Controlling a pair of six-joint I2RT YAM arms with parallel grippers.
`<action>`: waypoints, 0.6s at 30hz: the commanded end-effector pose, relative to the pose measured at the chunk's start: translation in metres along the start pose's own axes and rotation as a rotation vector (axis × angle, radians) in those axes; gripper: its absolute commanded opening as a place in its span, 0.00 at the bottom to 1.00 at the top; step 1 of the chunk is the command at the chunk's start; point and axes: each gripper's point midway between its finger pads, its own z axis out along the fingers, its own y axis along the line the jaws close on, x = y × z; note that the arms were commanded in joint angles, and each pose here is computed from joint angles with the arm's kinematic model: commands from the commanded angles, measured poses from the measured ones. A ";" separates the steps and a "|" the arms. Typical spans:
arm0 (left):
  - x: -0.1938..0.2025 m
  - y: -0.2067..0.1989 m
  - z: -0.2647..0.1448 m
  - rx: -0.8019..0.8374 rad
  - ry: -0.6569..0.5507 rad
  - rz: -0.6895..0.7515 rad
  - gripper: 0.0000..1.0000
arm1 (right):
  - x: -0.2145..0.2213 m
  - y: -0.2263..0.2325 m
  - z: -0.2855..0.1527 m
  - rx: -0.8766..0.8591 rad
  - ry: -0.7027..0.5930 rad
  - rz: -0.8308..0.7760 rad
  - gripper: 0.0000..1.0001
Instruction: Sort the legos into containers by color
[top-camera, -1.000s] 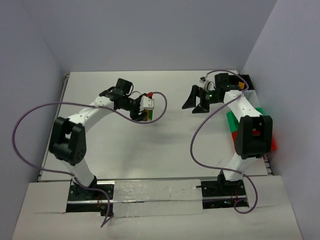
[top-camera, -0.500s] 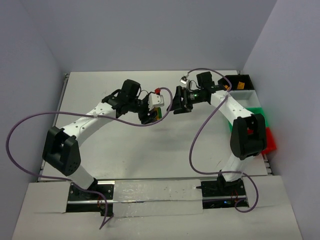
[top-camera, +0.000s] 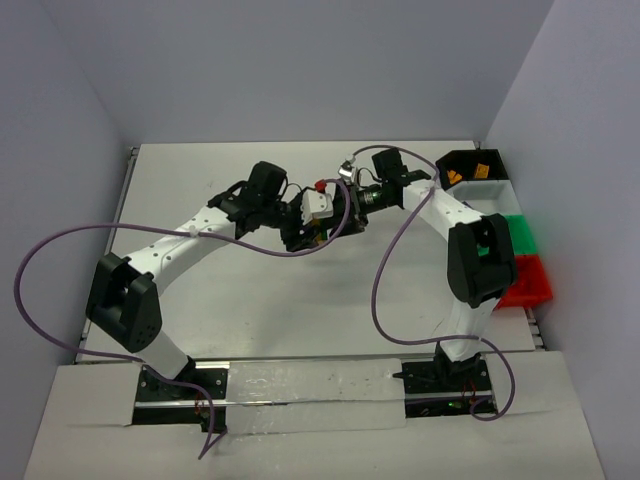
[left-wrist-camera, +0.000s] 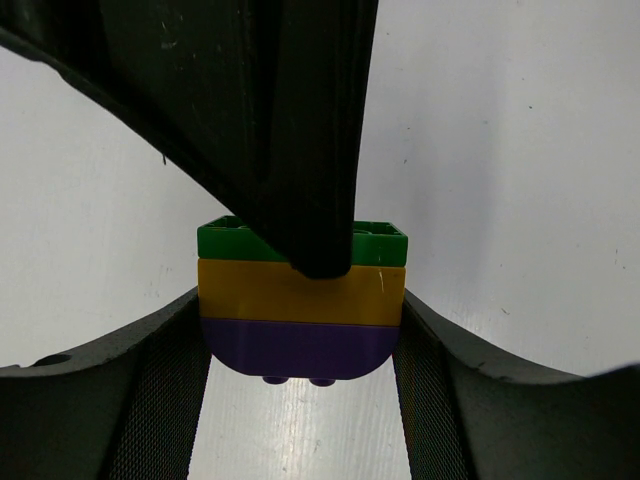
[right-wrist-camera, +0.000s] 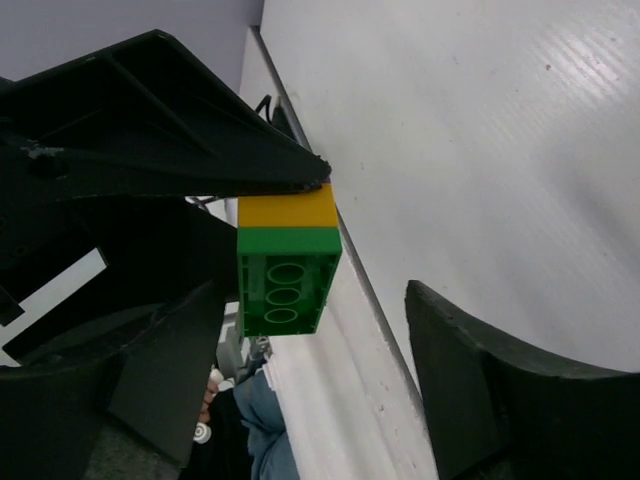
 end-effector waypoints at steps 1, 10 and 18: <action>-0.017 0.005 0.000 -0.014 -0.030 0.034 0.00 | -0.009 0.025 -0.002 -0.069 -0.001 -0.059 0.74; -0.014 0.007 -0.001 -0.028 -0.023 0.042 0.00 | -0.008 0.024 0.001 -0.110 0.020 -0.030 0.19; -0.003 0.010 -0.001 -0.058 -0.002 0.041 0.00 | -0.008 0.024 -0.019 -0.162 -0.011 -0.007 0.00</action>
